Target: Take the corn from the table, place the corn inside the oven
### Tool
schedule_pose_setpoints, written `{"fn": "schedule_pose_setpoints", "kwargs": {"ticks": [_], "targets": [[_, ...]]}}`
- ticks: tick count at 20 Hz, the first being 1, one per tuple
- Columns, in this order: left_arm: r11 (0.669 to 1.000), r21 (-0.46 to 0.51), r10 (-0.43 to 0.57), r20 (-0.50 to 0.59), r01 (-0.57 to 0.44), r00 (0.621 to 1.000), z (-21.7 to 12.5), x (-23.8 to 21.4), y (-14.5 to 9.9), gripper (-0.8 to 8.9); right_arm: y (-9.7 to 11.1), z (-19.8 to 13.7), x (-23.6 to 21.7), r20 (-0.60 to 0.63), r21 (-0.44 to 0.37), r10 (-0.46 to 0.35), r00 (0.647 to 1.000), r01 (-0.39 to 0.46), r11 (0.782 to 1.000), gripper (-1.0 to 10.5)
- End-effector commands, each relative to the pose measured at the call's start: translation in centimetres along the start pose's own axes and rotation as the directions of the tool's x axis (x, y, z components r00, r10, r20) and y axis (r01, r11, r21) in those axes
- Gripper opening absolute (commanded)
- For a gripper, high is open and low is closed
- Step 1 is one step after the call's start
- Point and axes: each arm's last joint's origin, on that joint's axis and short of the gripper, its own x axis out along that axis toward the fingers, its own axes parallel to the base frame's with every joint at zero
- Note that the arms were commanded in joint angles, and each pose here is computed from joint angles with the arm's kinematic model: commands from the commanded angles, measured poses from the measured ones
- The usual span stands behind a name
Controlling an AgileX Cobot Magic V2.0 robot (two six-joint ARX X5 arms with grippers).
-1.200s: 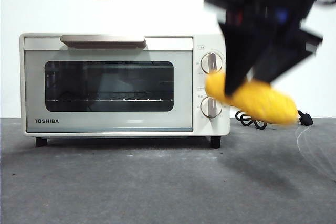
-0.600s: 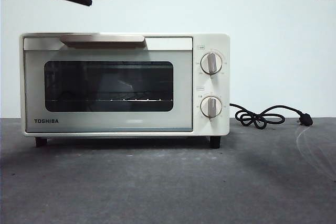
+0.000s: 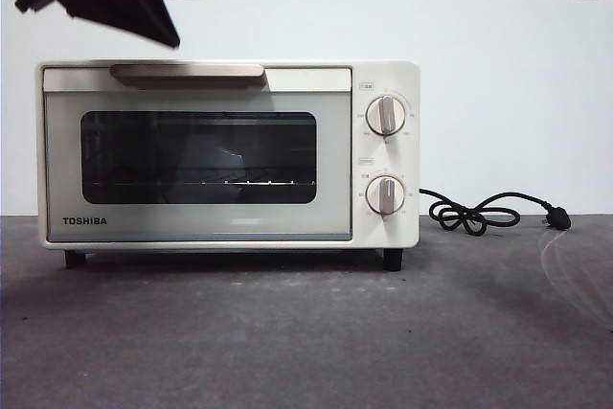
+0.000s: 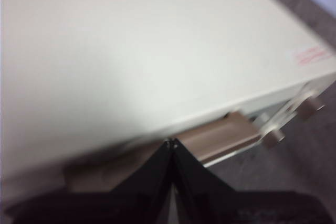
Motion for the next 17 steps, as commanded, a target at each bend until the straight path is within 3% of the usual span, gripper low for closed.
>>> {"fn": "schedule_pose_setpoints", "kwargs": {"ticks": [1, 8, 17], "targets": [[0.999, 0.037, 0.035, -0.059, -0.033, 0.998, -0.7, 1.1, -0.1, -0.06, 0.1, 0.2, -0.2, 0.008, -0.027, 0.0, 1.0, 0.0, 1.0, -0.1], [0.997, 0.047, 0.067, -0.232, -0.058, 0.97, -2.8, 3.4, 0.1, -0.06, 0.1, 0.3, -0.5, 0.006, -0.043, -0.001, 1.0, 0.001, 0.999, -0.1], [0.997, 0.08, 0.05, -0.385, -0.021, 0.922, -4.6, 3.2, -1.4, -0.06, 0.1, 0.2, -0.5, -0.004, -0.06, -0.003, 1.0, 0.003, 0.998, -0.1]]}}
